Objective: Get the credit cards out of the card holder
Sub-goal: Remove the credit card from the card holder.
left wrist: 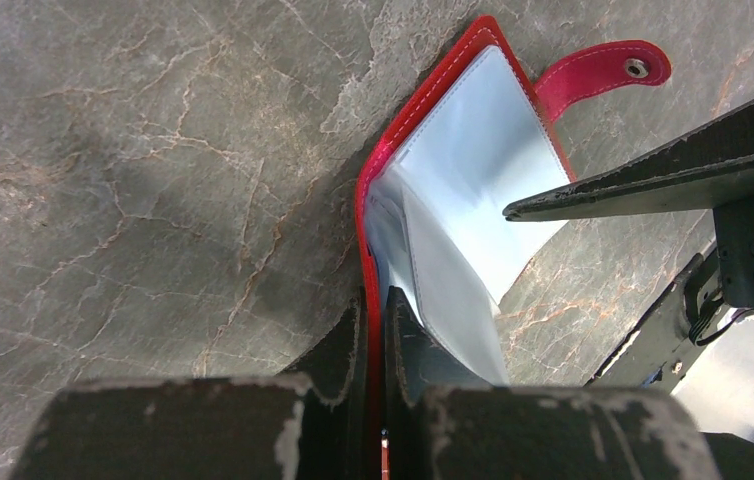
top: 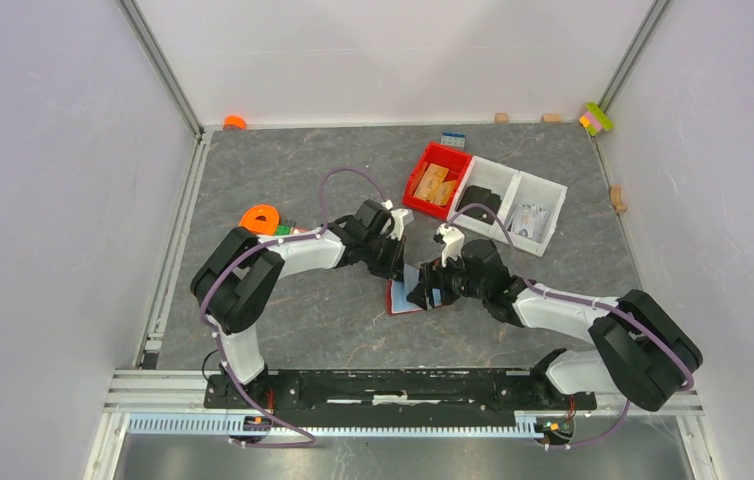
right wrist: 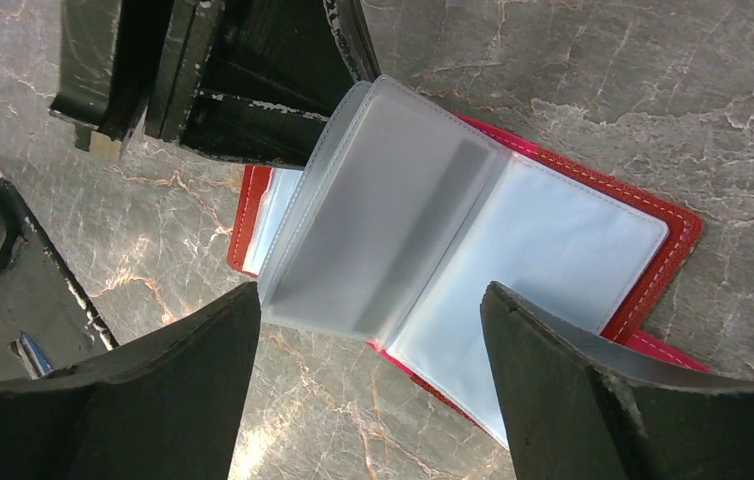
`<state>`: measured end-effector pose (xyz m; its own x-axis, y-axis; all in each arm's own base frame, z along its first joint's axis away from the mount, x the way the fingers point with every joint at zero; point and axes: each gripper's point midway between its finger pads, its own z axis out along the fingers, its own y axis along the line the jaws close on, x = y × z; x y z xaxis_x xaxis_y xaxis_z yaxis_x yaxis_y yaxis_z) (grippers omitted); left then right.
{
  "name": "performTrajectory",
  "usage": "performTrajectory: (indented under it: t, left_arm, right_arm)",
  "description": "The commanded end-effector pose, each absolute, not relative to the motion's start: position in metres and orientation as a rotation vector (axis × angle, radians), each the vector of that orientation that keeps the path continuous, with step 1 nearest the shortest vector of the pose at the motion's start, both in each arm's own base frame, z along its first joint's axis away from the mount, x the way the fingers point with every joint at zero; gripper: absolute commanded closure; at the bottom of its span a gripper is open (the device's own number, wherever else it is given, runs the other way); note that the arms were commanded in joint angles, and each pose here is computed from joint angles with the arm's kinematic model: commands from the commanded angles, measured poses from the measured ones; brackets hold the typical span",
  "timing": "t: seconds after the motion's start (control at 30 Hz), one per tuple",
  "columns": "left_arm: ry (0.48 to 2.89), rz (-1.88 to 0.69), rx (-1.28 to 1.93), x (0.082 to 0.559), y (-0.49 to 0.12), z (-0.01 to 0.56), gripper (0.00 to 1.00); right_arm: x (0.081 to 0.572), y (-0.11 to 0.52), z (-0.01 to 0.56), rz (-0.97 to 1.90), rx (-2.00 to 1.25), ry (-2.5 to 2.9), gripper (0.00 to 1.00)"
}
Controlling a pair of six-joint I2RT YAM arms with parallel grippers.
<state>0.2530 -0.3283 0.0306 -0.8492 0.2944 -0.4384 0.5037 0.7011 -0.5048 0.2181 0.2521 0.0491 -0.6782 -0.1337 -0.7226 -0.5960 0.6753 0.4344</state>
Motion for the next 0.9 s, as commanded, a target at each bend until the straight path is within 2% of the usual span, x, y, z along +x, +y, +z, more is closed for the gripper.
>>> performTrajectory:
  t: [0.0, 0.3, 0.53, 0.87]
  left_arm:
    - [2.544, -0.962, 0.621, 0.252, -0.337, 0.045, 0.95]
    - [2.550, -0.952, 0.622, 0.253, -0.336, 0.043, 0.95]
    - [2.561, -0.936, 0.618, 0.253, -0.335, 0.041, 0.96]
    - [2.579, -0.904, 0.565, 0.255, -0.331, 0.040, 0.96]
  right_arm:
    - [0.230, 0.259, 0.062, 0.855, -0.576, 2.164, 0.15]
    - [0.244, 0.242, 0.053, 0.617, -0.550, 2.222, 0.18]
    - [0.250, 0.233, 0.063, 0.460, -0.529, 2.187, 0.14]
    - [0.242, 0.250, 0.075, 0.392, -0.587, 2.135, 0.10]
